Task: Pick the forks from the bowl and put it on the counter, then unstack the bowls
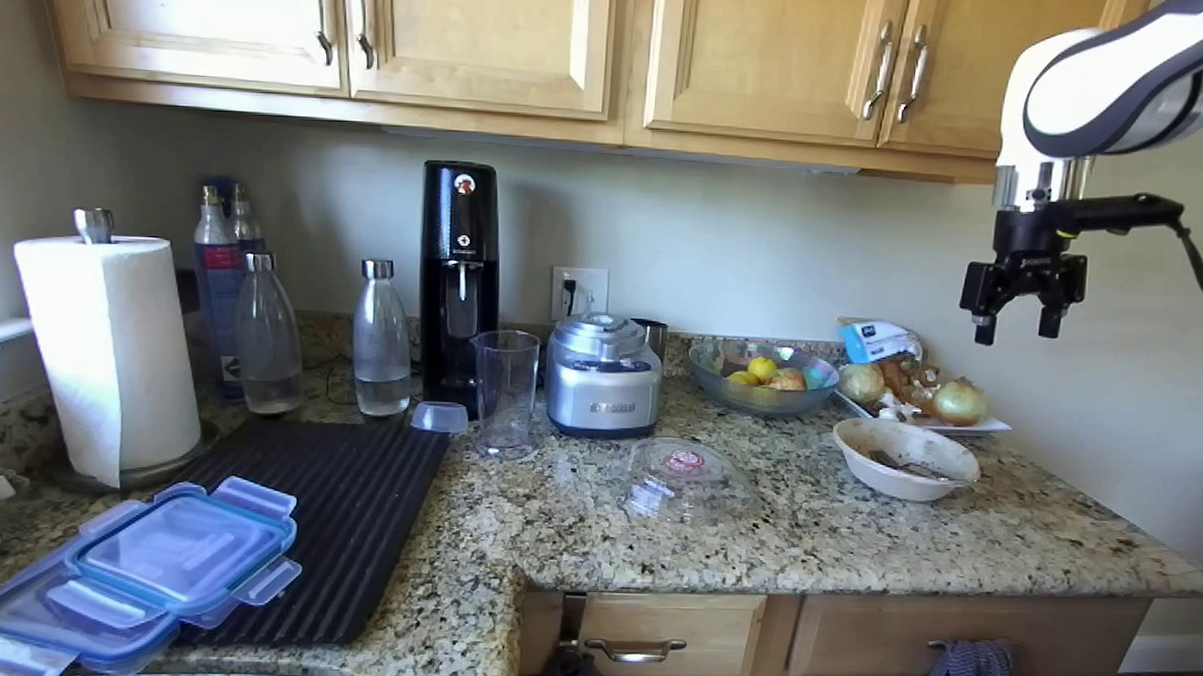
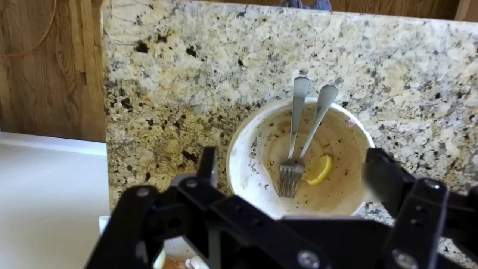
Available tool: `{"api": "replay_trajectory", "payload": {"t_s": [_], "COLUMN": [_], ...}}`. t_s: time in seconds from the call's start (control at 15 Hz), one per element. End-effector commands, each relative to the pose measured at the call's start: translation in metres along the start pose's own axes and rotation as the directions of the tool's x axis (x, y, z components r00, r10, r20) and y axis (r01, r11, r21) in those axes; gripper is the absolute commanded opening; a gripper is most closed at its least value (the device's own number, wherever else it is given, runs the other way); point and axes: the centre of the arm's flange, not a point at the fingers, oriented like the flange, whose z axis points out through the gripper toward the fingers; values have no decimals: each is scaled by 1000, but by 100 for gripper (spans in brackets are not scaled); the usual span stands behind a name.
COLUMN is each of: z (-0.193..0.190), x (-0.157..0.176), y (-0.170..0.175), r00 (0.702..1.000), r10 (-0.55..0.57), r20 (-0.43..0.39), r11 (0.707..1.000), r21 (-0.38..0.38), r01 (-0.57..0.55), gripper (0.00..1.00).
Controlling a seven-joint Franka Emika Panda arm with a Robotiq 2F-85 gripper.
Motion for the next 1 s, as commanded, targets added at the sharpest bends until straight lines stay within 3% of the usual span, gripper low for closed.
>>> {"api": "replay_trajectory", "payload": {"t_s": [0.0,0.33,0.6,0.93], "z": [55,110,118,133], "x": [8,23,22,31], "y": [-8,-17,-18,-27], "r00": [1000,1000,999,998], "r10": [21,14,3,-50], "r20": [-22,10,49,31], "r11": [1000,999,1000,998], "r21": [20,51,30,48], "r01": [-21,-15,-5,49], "gripper": [100,100,100,100]}}
